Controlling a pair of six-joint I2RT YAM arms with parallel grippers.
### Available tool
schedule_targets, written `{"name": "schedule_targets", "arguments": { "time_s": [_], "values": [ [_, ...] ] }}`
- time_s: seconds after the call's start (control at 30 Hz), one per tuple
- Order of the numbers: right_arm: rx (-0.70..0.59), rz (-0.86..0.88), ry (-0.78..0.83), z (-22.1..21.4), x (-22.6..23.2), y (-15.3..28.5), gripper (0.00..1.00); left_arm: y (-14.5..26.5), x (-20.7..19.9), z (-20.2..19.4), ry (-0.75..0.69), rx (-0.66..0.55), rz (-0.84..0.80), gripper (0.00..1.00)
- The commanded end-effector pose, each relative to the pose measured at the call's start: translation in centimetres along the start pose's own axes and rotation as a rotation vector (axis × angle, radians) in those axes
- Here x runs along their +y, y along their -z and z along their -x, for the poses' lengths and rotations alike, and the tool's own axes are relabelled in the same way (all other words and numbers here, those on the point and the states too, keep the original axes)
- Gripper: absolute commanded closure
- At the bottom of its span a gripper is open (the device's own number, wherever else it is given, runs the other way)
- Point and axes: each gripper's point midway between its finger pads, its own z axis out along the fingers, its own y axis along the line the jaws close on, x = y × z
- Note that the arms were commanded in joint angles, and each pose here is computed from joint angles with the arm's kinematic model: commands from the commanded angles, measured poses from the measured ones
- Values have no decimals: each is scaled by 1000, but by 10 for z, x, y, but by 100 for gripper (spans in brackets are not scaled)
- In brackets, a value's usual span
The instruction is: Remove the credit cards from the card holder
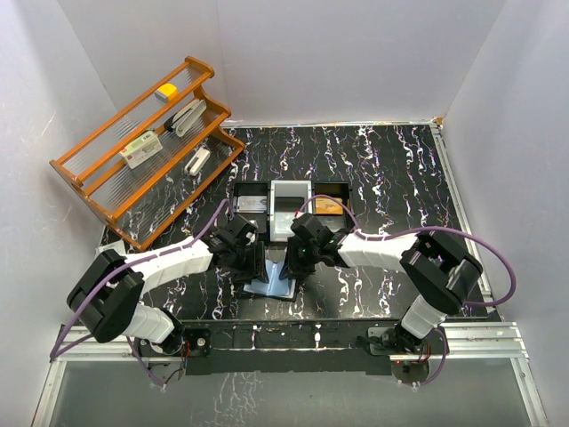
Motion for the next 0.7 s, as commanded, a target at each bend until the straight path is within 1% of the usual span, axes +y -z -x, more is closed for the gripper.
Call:
{"name": "schedule_targets", "arguments": {
  "time_s": [0.0,0.13,0.2,0.27,0.3,0.47,0.5,0.57,0.67],
  "values": [
    [-59,-70,42,18,-5,10,90,10,-9,-3,-11,-14,-47,53],
    [-125,-182,66,33,-17,26,76,33,-3,16,-4,-125,17,49],
    [-164,-233,92,41,-22,37,68,43,5,22,0,-164,75,45],
    [-216,-289,105,50,-27,51,54,53,12,28,2,-206,118,38],
    [-242,-316,110,55,-30,58,50,59,12,32,4,-230,125,34],
    [-390,-382,132,82,-32,97,42,84,19,51,8,-354,181,15],
    [-423,-384,140,87,-31,105,40,88,21,55,9,-377,195,13],
    [-494,-368,158,98,-24,119,36,98,24,63,14,-420,223,9],
    [-620,-301,187,114,-7,143,29,116,30,74,20,-492,276,2]
  ]
}}
